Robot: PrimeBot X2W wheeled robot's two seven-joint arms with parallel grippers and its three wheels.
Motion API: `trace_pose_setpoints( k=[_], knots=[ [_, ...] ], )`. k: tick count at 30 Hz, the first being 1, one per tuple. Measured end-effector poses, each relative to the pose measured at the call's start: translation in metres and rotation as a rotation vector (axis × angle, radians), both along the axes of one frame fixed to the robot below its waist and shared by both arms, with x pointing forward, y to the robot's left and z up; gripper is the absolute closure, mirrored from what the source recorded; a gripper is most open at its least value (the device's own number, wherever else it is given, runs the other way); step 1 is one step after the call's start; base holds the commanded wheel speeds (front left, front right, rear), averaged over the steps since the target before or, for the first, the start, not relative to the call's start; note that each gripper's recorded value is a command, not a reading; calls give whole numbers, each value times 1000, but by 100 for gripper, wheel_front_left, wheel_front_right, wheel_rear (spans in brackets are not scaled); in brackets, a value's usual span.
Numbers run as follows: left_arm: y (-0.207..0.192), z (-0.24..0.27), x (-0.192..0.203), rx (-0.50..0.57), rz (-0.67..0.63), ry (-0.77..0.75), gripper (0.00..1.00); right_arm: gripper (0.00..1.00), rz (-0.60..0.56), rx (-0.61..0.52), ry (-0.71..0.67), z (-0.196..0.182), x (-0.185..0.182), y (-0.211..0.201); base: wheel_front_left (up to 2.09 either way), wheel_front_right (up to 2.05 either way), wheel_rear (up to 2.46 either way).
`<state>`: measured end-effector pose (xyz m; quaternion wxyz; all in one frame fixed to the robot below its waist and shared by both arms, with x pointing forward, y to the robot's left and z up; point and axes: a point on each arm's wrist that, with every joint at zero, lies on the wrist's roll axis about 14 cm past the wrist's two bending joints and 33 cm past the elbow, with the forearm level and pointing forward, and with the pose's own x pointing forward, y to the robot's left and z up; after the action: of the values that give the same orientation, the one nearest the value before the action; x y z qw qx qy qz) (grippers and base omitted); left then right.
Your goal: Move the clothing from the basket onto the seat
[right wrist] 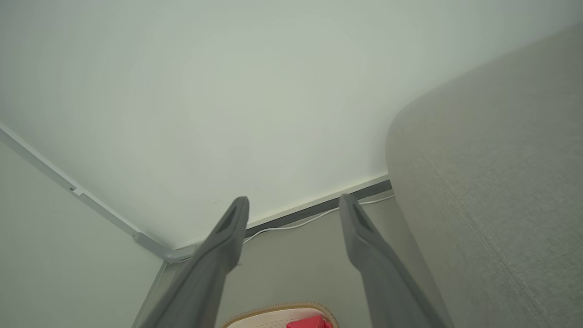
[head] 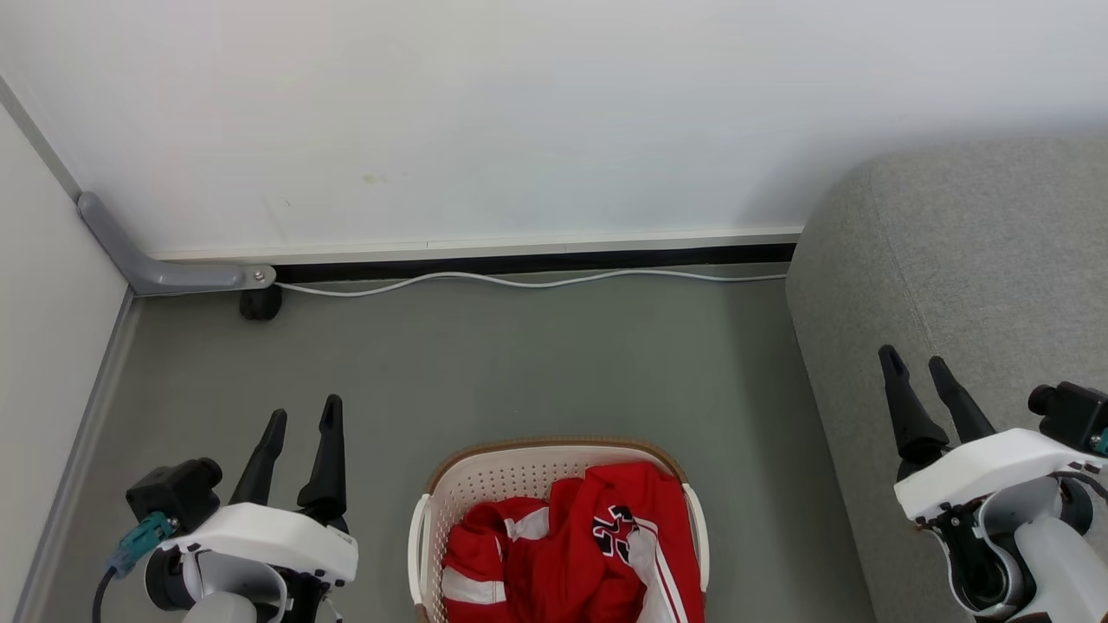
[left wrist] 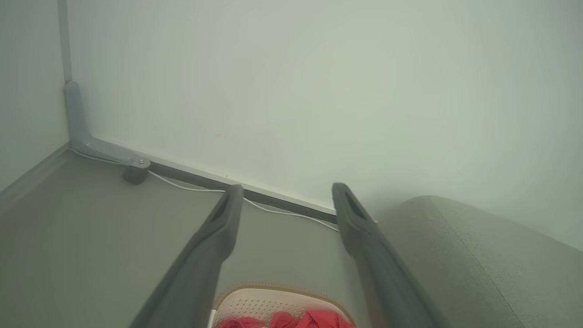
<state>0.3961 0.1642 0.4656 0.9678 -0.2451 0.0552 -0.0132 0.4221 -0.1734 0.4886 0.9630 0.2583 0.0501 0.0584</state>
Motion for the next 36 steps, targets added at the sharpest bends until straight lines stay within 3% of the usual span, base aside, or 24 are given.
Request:
trace_pose_setpoints(
  k=[7,36],
  knots=[
    [-3,7,6,107,-23,-34,0,0,28,-119,-26,2,4,1,0,0,0],
    [-4,26,22,403,-52,-140,0,0,54,-415,-160,27,24,-7,0,0,0]
  ],
)
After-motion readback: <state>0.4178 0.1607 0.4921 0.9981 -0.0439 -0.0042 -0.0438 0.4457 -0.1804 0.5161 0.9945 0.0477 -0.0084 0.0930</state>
